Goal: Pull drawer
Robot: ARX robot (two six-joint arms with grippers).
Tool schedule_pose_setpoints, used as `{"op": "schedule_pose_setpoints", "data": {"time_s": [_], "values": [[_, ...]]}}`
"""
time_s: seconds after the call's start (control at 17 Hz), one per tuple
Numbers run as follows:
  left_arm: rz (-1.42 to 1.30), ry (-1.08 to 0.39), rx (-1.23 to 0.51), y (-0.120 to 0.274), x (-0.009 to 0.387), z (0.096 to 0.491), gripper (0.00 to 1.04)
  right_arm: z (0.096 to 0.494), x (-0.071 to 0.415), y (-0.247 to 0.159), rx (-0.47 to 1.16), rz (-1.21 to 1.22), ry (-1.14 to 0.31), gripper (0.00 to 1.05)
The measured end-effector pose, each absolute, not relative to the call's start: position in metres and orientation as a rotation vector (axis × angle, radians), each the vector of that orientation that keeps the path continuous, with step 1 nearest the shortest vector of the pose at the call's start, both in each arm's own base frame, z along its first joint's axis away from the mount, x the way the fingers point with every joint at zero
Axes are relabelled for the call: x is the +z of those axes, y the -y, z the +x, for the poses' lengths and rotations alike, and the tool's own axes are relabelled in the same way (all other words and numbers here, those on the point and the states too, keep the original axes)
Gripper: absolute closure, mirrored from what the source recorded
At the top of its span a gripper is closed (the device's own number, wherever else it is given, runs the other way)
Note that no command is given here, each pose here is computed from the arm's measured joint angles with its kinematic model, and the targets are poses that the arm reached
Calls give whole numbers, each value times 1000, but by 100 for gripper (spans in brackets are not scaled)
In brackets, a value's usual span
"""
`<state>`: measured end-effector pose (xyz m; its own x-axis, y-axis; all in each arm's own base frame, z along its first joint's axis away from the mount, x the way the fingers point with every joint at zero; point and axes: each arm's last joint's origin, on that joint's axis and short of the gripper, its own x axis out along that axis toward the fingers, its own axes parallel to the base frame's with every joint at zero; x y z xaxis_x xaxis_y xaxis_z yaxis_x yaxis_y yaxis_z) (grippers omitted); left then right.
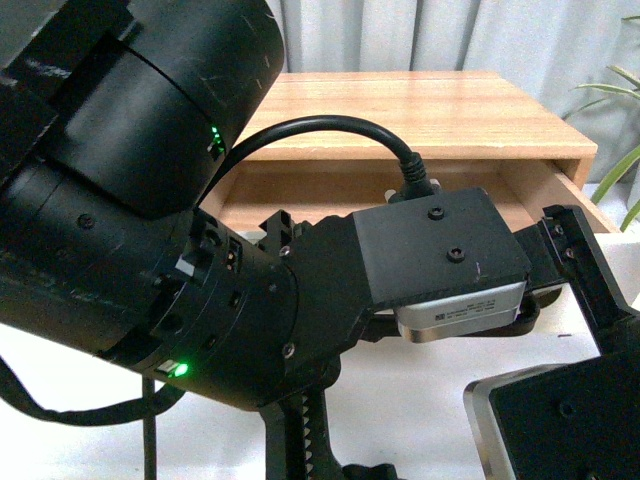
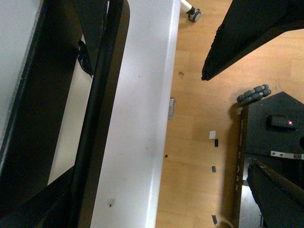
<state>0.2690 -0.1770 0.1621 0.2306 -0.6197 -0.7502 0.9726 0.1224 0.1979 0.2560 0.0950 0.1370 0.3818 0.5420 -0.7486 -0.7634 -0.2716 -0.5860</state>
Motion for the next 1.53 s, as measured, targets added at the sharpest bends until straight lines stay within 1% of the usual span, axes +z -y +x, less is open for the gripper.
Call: {"op": "schedule_pose_setpoints", "data": {"time_s": [0.24, 0.53, 0.65, 0.82, 1.0, 1.06, 1.18, 1.35, 1.41, 1.53], "values": [[758, -564, -1263, 177, 162, 262, 7, 249, 137, -93, 1272, -1344, -222, 6], [679, -540, -1238, 175, 168, 265, 7, 251, 138, -93, 1204, -1348, -174, 6], [569, -534, -1239, 172, 178, 265, 7, 250, 144, -91, 1190, -1322, -180, 6], [490, -464, -1245, 166, 204, 258, 7, 245, 150, -88, 1202, -1257, -192, 6], [470, -514, -1250, 162, 194, 250, 7, 246, 156, -85, 1156, -1259, -171, 6], [466, -507, -1248, 162, 196, 249, 7, 247, 159, -84, 1139, -1254, -166, 6], [434, -434, -1238, 158, 212, 247, 7, 246, 170, -80, 1105, -1225, -154, 6], [333, -280, -1200, 147, 240, 247, 7, 253, 198, -73, 1040, -1103, -64, 6], [275, -210, -1154, 138, 253, 248, 7, 261, 210, -68, 973, -1034, -39, 6], [138, -70, -953, 107, 276, 255, 7, 275, 230, -52, 784, -845, -43, 6]]}}
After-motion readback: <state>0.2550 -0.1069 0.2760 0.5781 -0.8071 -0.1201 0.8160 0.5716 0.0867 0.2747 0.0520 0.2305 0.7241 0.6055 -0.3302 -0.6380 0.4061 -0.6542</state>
